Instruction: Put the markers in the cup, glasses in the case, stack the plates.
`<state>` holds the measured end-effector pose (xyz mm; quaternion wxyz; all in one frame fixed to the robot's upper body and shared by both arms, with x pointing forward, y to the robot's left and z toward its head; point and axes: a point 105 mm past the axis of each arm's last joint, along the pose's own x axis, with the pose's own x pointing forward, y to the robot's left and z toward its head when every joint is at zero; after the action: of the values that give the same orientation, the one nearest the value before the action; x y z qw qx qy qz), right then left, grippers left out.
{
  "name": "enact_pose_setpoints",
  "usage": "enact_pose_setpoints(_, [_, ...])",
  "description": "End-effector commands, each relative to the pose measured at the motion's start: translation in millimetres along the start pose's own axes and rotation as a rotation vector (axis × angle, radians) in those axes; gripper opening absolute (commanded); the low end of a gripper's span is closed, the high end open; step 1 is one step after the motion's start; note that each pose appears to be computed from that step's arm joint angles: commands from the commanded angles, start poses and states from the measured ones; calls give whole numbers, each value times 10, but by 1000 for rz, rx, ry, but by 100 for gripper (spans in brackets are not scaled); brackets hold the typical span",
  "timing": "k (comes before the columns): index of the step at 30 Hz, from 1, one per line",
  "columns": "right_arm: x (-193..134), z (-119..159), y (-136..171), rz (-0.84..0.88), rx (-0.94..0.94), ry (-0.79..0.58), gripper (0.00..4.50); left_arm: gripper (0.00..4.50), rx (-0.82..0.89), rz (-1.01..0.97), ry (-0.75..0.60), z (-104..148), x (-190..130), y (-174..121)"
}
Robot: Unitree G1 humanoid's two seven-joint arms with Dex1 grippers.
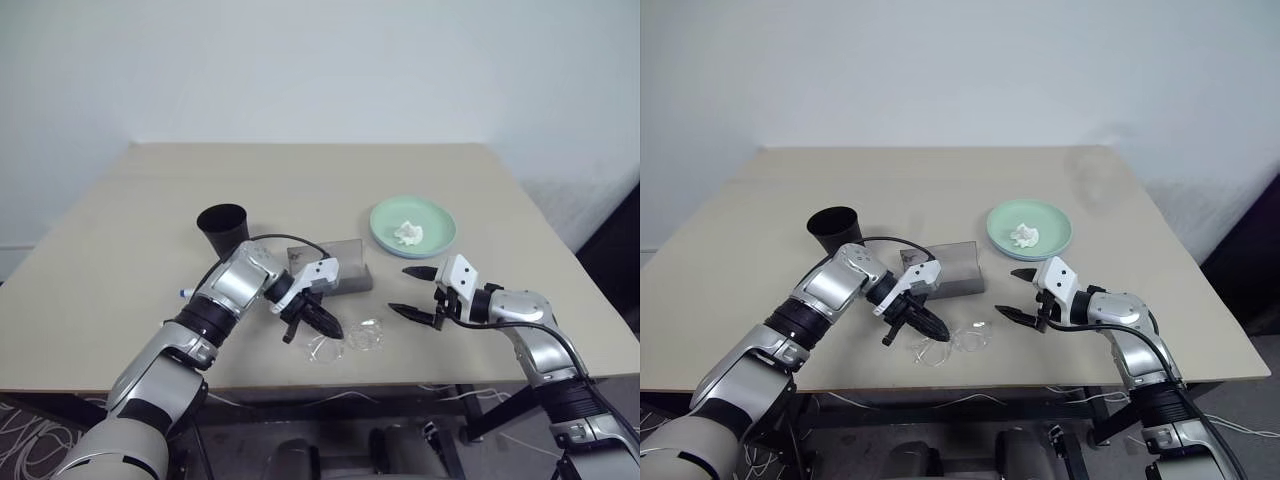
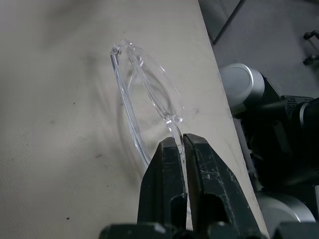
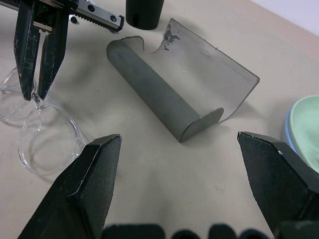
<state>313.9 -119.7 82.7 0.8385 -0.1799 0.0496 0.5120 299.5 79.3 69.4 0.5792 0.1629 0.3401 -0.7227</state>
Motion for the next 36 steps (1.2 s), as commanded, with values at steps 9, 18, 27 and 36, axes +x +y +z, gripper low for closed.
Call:
enact_pose_setpoints(9, [-23,131,-69,-8,-50,-28,407,5,53,55,-45,165,-142,53])
enact_pose_setpoints(18, [-20,114,-104,3,-56,-16,407,5,159,110,-129,501,-486,65])
enact_pose_setpoints(27, [19,119,-107,7,-61,-23,407,5,293,424,-46,583,-812,545])
enact_pose_setpoints(36, [41,106,-23,10,-50,-29,407,5,385,521,129,392,-745,802])
